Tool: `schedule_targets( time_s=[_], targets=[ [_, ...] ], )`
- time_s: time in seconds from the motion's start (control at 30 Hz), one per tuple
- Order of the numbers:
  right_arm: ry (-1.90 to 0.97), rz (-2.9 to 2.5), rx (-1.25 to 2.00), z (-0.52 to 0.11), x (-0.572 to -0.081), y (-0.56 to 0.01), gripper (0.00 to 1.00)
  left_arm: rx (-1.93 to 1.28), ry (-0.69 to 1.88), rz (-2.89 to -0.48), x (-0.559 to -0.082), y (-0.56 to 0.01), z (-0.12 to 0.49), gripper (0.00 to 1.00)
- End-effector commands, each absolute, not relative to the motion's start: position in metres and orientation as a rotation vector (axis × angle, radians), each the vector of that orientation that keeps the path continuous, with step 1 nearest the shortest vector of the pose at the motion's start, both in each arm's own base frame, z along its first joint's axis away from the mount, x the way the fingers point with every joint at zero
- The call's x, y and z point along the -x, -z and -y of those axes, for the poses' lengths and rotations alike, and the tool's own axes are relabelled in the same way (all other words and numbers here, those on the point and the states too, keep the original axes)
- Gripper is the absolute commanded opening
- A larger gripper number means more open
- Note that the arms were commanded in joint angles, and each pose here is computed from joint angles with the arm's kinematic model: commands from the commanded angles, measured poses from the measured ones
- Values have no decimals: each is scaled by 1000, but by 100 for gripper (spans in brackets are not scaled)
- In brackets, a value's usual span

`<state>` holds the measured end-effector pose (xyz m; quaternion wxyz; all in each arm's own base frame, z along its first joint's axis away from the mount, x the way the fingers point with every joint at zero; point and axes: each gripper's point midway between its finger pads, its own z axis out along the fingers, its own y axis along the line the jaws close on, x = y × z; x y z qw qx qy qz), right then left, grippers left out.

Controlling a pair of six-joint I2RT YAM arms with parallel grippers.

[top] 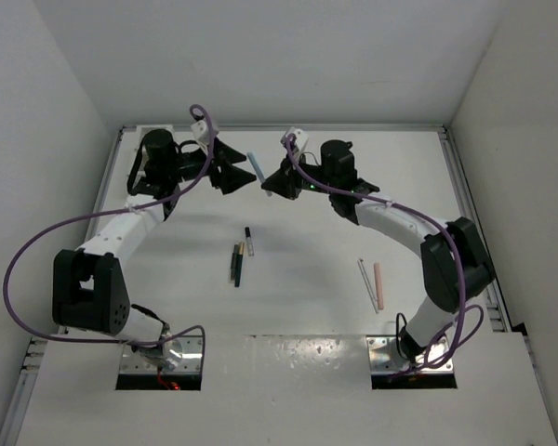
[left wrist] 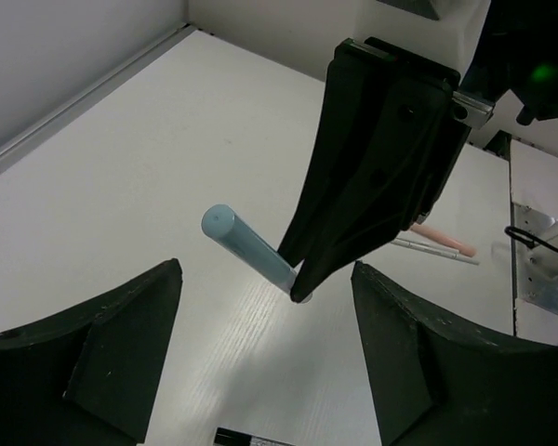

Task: Organize the makeup

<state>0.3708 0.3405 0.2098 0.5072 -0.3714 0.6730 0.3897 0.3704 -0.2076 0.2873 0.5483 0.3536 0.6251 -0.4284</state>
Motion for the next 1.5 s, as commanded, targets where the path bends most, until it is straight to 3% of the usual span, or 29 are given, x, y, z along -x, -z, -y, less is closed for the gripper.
schedule_targets(
  time_s=[0.0,0.2,0.3,0.33,0.47,0.57,0.67,0.73,0.8,0.83,1.17,1.33,1.47],
  targets=[
    [-973,-1503,931,-353,-362,-231,0,-891,1026,-1399,-355,-302,209,79],
    [-996,-1470,968,-365,-343,-228,0,-793,957,-1416,-368,-303,212,75],
    [-999,-1473,981,-366,-334,-223,0,-730,952,-1453,-373,-296,212,56],
    [-992,-1472,979,-366,-334,-223,0,-730,952,-1454,-373,-296,212,41],
    [-973,-1491,947,-363,-335,-219,0,-735,947,-1455,-366,-299,210,13],
    [-962,-1502,927,-363,-340,-217,0,-727,924,-1469,-367,-297,208,0],
    [-962,-1549,886,-364,-345,-210,3,-717,919,-1480,-368,-295,207,0],
    [-961,-1571,873,-363,-349,-209,24,-692,896,-1488,-373,-295,204,0],
    [-962,-1596,853,-362,-352,-206,64,-657,858,-1489,-380,-299,200,0],
    [-945,-1605,840,-360,-357,-204,99,-641,843,-1493,-383,-299,198,0],
    [-785,-1807,601,-297,-390,-178,100,-434,190,-1442,-486,-341,91,0],
    [-653,-1931,626,-258,-387,-160,100,-293,23,-1437,-549,-361,27,0],
    [-533,-2036,543,-218,-392,-143,100,-235,-30,-1499,-585,-344,-10,0]
  ],
)
